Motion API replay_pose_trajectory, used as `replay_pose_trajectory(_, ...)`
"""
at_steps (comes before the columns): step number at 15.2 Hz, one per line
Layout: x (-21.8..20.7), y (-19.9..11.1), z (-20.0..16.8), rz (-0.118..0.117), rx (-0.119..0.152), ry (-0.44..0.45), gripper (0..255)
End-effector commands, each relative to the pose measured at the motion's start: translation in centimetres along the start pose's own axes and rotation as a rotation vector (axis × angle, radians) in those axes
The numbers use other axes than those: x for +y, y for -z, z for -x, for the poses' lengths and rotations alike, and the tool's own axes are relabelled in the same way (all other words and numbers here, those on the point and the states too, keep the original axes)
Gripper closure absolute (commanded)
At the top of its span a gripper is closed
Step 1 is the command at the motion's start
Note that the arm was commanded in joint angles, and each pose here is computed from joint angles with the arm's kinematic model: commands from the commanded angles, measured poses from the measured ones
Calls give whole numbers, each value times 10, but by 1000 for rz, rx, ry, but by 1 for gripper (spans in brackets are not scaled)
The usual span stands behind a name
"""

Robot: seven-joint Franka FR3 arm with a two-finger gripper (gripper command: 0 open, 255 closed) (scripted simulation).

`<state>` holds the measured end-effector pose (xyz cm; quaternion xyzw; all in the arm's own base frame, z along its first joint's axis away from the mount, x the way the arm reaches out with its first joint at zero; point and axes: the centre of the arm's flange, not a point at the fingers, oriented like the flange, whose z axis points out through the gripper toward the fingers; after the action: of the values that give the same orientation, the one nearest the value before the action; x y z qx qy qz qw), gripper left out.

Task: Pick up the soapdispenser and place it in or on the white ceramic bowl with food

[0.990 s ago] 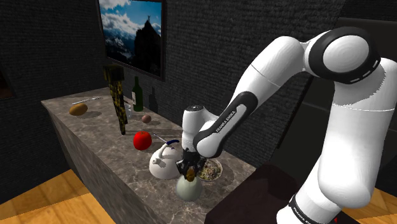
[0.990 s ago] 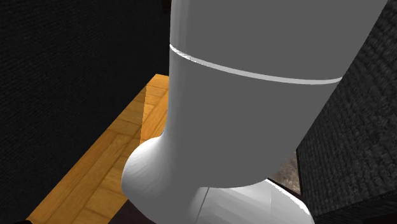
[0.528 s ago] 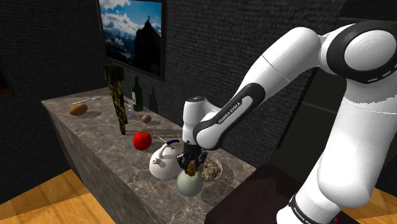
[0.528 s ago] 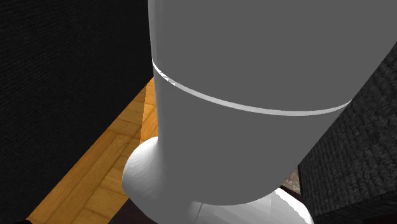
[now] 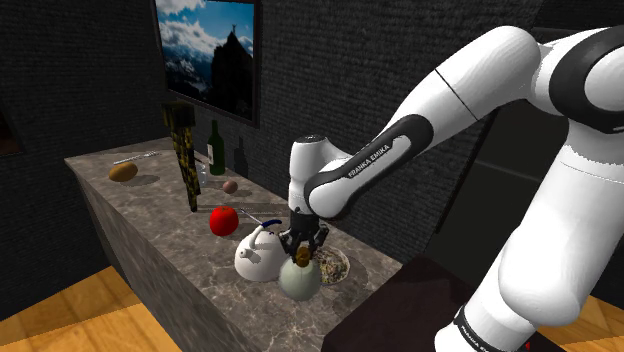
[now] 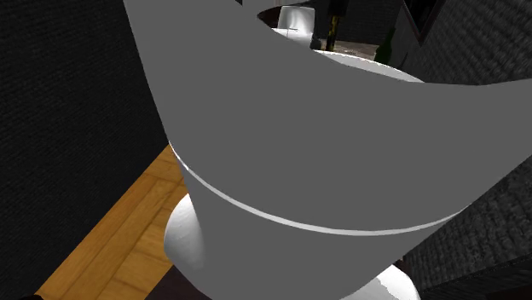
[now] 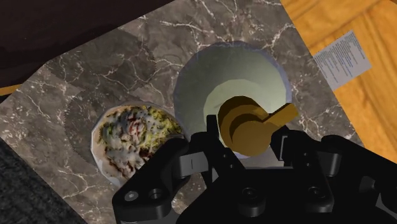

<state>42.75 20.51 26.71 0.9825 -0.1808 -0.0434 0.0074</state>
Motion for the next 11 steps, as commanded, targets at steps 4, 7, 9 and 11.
replay_pose_trajectory(4, 0, 27, 2, 0, 0, 0, 255)
replay_pose_trajectory(7, 0, 40, 3, 0, 0, 0, 255)
replay_pose_trajectory(9, 21, 48, -12, 0, 0, 0, 255)
replay_pose_trajectory(11, 41, 57, -26, 0, 0, 0, 255)
